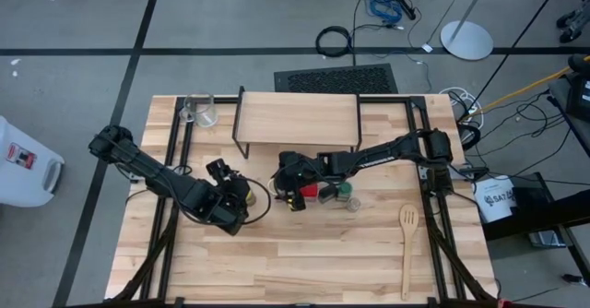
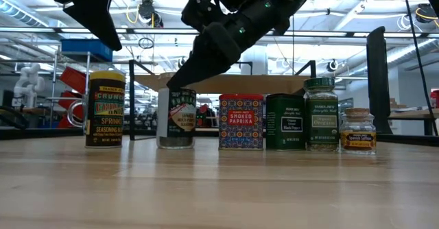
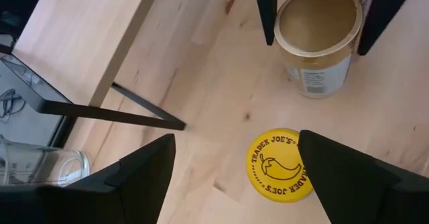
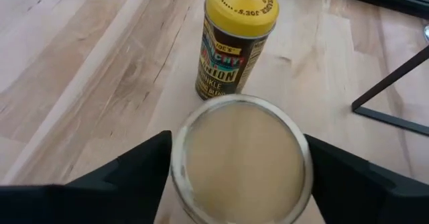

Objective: Shelf spices
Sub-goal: Put the gold seasoning bottle on the shelf

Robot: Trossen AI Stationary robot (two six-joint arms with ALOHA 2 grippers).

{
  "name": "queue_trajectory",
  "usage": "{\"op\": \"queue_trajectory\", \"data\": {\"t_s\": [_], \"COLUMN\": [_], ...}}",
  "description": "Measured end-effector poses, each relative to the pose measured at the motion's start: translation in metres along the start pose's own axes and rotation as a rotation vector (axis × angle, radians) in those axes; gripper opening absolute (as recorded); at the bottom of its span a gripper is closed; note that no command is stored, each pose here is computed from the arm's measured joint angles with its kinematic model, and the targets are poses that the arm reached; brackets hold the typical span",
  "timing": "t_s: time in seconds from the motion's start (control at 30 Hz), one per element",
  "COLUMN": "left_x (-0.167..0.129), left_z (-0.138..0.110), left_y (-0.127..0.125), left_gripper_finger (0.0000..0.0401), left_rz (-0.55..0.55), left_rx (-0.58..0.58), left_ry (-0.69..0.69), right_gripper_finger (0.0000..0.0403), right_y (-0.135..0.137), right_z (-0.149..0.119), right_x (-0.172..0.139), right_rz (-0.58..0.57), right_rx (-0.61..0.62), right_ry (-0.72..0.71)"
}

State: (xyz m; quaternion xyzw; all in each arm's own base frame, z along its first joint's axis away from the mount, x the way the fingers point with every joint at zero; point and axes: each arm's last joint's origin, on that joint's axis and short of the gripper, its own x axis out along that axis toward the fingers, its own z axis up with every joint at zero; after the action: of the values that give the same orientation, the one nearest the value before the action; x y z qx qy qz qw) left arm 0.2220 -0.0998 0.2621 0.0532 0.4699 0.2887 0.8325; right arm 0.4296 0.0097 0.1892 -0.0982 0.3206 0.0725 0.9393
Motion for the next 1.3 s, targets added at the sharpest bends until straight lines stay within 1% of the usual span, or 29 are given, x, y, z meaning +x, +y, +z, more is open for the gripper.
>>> {"op": "queue_trajectory", "data": {"t_s": [0.17,0.3,0.4,0.57,0.67,0.83,1.0,1.13,1.2,1.3], "left_x": [0.0,0.0,0.0,0.0,0.0,0.0,0.0,0.0,-0.002,-0.006], "left_z": [0.0,0.0,0.0,0.0,0.0,0.0,0.0,-0.001,-0.002,-0.007], "left_y": [0.0,0.0,0.0,0.0,0.0,0.0,0.0,0.0,0.002,0.012], "left_gripper_finger": [0.0325,0.0325,0.0325,0.0325,0.0325,0.0325,0.0325,0.0325,0.0325,0.0325], "left_rz": [0.0,0.0,0.0,0.0,0.001,0.0,-0.001,-0.008,-0.007,0.039], "left_rx": [0.0,0.0,0.001,-0.001,-0.011,-0.018,-0.02,-0.044,-0.075,-0.136], "left_ry": [0.0,0.0,0.0,0.0,0.0,0.0,0.003,0.014,0.021,0.054], "right_gripper_finger": [0.0267,0.0267,0.0274,0.0268,0.0268,0.027,0.0268,0.0271,0.027,0.0269], "right_y": [0.001,0.001,0.001,0.0,-0.001,0.0,-0.003,-0.006,-0.011,-0.02], "right_z": [0.0,0.0,0.001,0.005,0.017,0.038,0.061,0.077,0.084,0.095], "right_x": [0.0,0.0,-0.001,-0.005,-0.009,-0.019,-0.035,-0.048,-0.056,-0.07], "right_rz": [0.03,0.032,0.03,0.033,0.035,0.048,0.051,0.051,0.048,0.044], "right_rx": [0.016,0.035,0.06,0.1,0.117,0.138,0.142,0.122,0.111,0.109], "right_ry": [-0.007,-0.004,-0.007,0.002,-0.006,0.021,0.018,0.038,0.058,0.085]}}
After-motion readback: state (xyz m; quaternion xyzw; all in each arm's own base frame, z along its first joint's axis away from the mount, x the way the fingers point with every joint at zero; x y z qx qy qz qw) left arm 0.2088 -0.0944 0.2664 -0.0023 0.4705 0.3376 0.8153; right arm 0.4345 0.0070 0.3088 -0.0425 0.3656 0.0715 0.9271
